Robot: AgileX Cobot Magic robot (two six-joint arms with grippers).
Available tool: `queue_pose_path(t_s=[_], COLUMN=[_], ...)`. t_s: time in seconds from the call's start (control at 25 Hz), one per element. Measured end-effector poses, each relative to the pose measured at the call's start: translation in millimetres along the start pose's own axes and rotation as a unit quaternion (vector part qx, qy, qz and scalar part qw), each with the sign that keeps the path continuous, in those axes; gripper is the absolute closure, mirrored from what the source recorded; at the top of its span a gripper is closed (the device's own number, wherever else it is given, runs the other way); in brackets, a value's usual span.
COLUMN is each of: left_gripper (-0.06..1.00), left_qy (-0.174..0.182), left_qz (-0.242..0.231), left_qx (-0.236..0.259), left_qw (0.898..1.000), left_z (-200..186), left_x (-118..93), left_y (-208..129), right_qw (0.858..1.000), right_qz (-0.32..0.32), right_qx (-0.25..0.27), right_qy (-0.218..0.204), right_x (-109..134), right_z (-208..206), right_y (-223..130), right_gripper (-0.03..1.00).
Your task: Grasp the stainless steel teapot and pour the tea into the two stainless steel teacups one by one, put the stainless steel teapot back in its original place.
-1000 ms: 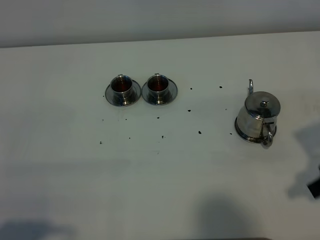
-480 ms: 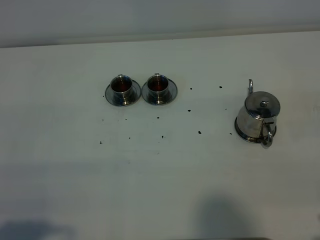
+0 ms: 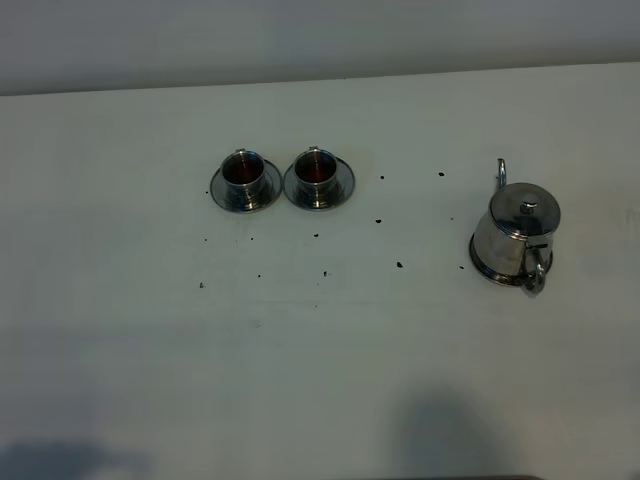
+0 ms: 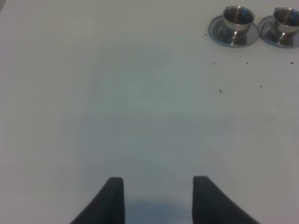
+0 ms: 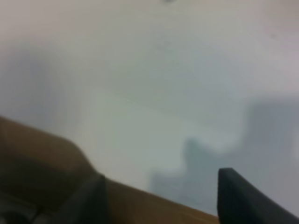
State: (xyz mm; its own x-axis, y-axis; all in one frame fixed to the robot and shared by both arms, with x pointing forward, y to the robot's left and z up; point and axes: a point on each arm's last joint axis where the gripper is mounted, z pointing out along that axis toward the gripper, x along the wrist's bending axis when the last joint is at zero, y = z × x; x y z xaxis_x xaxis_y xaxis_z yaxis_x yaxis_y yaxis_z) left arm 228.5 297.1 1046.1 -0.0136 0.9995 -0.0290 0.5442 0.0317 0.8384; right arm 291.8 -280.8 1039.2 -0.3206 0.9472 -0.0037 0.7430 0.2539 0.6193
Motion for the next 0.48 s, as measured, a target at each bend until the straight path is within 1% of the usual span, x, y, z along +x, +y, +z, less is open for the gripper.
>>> queue_pose_path(t_s=[0.12,0.28,0.4,0.48], left_gripper=[0.57,0.57,0.57,0.57], left_qy=[0.0,0.0,0.0,0.0], left_qz=[0.0,0.0,0.0,0.0], left_qx=[0.0,0.0,0.0,0.0], left_qw=[1.0,1.0,1.0,1.0], left_z=[0.0,0.0,0.0,0.0], left_x=[0.0,0.0,0.0,0.0], left_y=[0.0,0.0,0.0,0.0], right_qw=[0.999,0.992,0.986,0.983], right_qz=[0.036,0.073,0.083,0.083], right_qx=[-0.025,-0.074,-0.11,-0.13], right_qy=[-0.032,-0.072,-0.09,-0.095], right_x=[-4.5,-6.2,-4.5,-2.8], right_z=[-6.1,-18.7,-26.9,-31.2], right_y=[-4.0,-12.9,-19.9,-24.4], right_gripper=[0.47,0.47,0.47,0.47])
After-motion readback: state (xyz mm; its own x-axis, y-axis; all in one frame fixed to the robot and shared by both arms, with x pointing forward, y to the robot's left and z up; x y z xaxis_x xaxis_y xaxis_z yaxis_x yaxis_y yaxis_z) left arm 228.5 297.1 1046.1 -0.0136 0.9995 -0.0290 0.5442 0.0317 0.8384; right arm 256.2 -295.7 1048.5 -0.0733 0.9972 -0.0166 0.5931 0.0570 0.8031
